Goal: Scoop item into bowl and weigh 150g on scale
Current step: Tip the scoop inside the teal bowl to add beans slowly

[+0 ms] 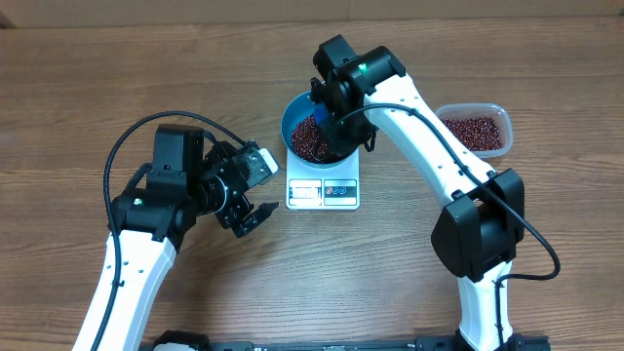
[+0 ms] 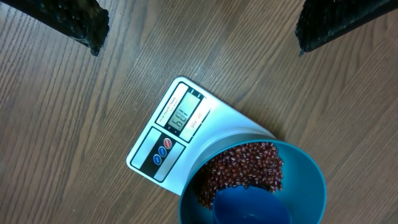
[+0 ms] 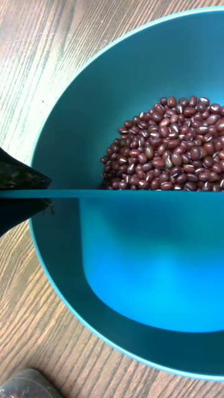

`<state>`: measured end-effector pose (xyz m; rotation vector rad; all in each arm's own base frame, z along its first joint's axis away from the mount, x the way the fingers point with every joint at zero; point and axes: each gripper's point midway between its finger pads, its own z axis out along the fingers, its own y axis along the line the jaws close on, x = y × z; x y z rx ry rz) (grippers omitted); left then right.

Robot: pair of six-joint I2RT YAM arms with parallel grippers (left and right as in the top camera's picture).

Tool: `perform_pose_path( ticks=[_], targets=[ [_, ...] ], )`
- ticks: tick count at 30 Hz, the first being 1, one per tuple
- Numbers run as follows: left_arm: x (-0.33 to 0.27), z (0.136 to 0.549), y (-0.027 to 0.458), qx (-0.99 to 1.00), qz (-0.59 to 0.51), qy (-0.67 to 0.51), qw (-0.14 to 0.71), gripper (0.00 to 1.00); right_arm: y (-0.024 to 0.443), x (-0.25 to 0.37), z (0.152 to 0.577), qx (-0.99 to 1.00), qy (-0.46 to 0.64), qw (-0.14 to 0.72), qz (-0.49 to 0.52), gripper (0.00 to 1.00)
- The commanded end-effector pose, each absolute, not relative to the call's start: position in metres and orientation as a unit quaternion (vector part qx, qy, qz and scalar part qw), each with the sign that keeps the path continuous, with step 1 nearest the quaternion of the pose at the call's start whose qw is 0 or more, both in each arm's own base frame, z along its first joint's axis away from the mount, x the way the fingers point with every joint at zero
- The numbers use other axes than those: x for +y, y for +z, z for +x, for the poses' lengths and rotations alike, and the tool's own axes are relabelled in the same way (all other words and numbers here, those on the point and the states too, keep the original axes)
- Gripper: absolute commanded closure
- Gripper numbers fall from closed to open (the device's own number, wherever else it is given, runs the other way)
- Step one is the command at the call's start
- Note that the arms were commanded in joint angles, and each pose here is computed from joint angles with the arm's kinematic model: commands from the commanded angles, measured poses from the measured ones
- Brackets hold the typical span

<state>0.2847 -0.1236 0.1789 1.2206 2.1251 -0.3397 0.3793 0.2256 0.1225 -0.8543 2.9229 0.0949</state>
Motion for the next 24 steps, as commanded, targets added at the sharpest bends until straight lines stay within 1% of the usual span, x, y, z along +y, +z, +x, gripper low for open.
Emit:
perform_pose_path(
  ticks=[1,10,24],
  targets=[
    [-0.122,0.284,0.175,0.81,0.472,-0.129,0.324,0.0,0.119,0.227,0.377,0.959,0.03,0.042,-0.28,0.96],
    [-0.122,0.284,0.175,0.81,0.472,-0.129,0.324,0.0,0.124,0.236,0.373,0.957,0.058,0.04,-0.282,0.96],
    [-0.122,0.284,0.175,0.81,0.472,-0.129,0.324,0.01,0.129,0.238,0.375,0.956,0.06,0.046,-0.284,0.96]
  ],
)
